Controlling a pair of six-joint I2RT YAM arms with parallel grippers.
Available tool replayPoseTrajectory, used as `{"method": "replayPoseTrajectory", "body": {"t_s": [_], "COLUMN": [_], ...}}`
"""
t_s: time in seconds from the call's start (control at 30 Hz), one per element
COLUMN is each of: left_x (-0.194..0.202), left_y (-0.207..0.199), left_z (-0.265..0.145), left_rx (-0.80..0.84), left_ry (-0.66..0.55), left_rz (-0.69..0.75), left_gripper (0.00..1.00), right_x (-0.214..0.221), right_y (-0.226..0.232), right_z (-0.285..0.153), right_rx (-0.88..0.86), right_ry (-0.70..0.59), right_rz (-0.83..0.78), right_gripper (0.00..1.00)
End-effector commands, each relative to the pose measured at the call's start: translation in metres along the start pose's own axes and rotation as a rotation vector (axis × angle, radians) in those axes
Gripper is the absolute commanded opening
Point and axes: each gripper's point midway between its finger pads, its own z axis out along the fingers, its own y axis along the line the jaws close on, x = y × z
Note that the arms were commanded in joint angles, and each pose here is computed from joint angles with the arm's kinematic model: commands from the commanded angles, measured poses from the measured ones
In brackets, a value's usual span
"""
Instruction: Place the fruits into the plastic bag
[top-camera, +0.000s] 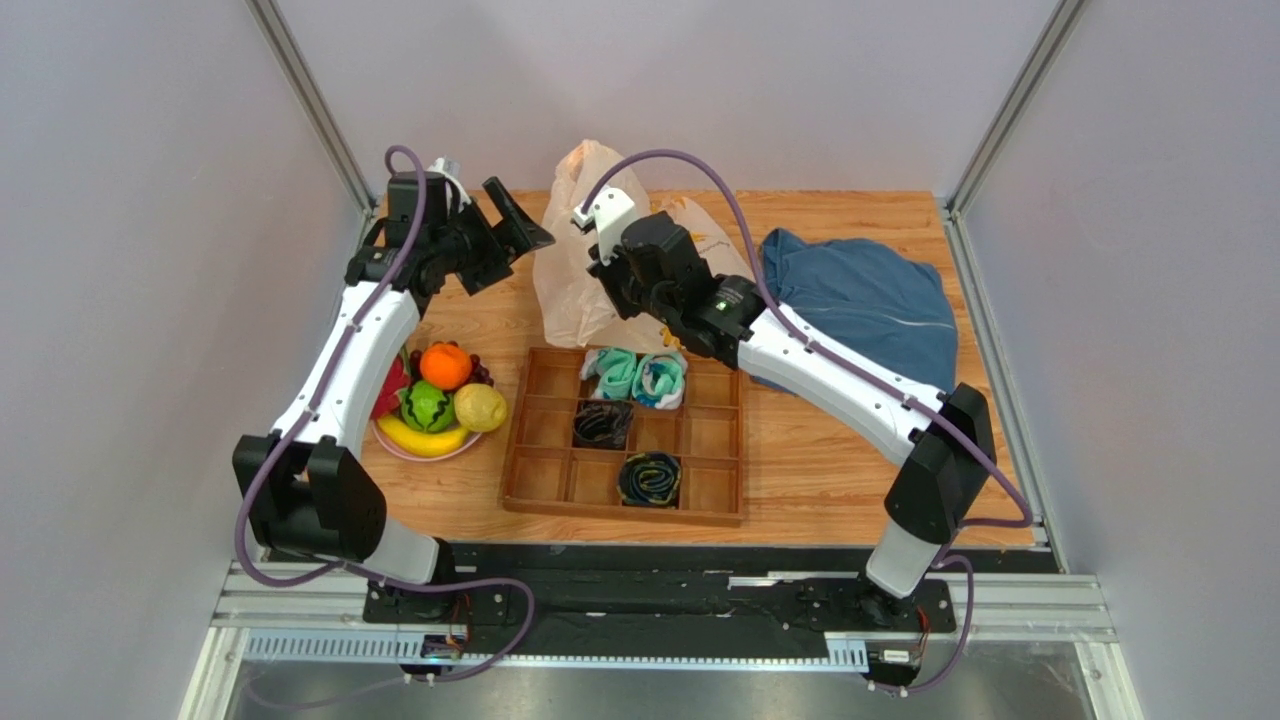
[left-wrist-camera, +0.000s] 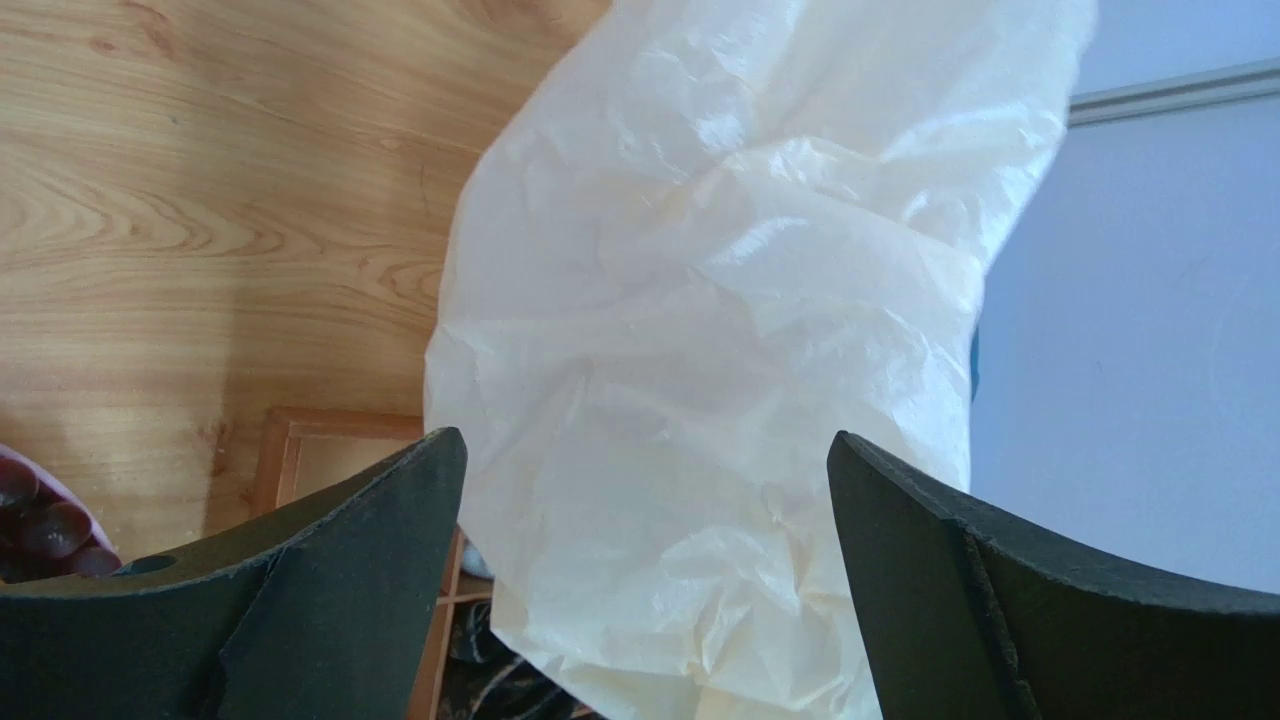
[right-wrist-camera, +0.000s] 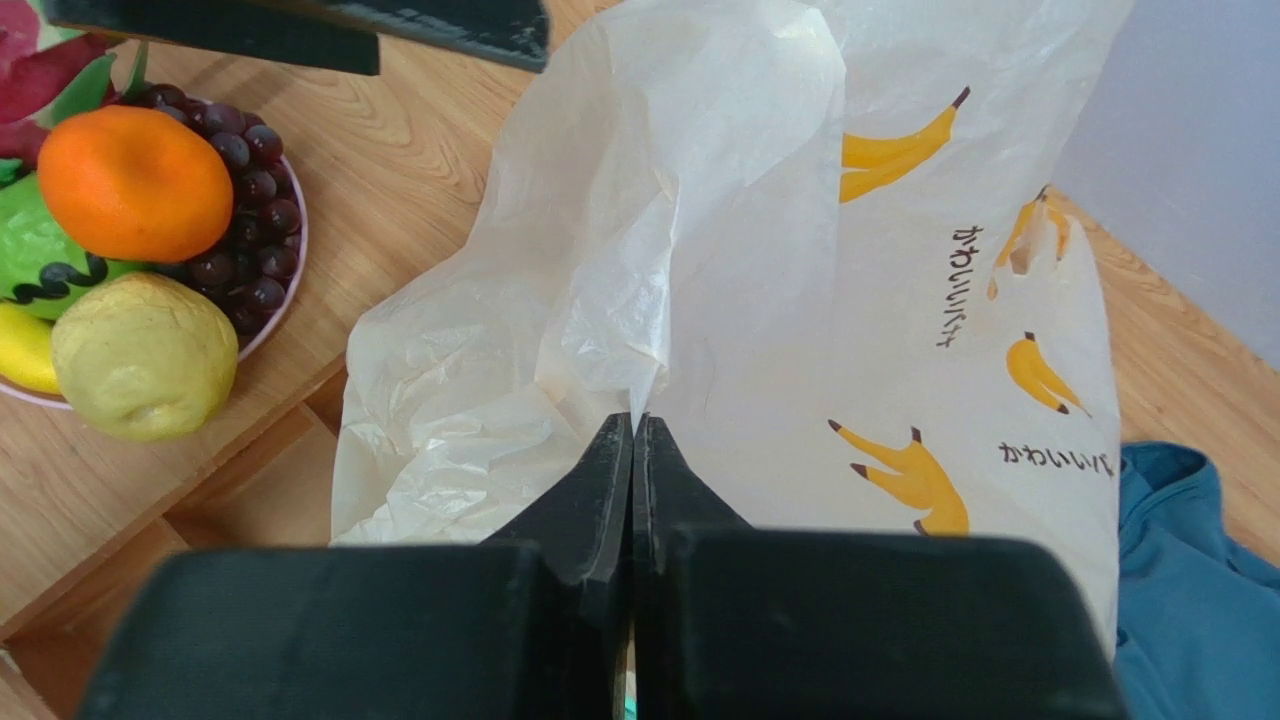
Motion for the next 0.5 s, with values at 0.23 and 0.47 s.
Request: {"method": "replayPoseTrajectory", "body": {"t_s": [0.23,0.47], "left_x": [-0.044,-0.043], "left_y": [-0.030,-0.024], "left_z": [0.004,0.036], "left_rx": [0.163,0.160], "left_ry": [-0.178,-0.111], "left_rz": [-0.055,0.005], "left_gripper": [0.99,0.99], "right_x": [-0.026,-0.028], "right_y": [0.010,0.019], "right_z": [-0.037,-0.045], "right_rx": [0.060,0.054], "right_ry": [-0.106,-0.121], "right_rz": [-0.111,-0.123], "right_gripper": [0.00,0.00]}}
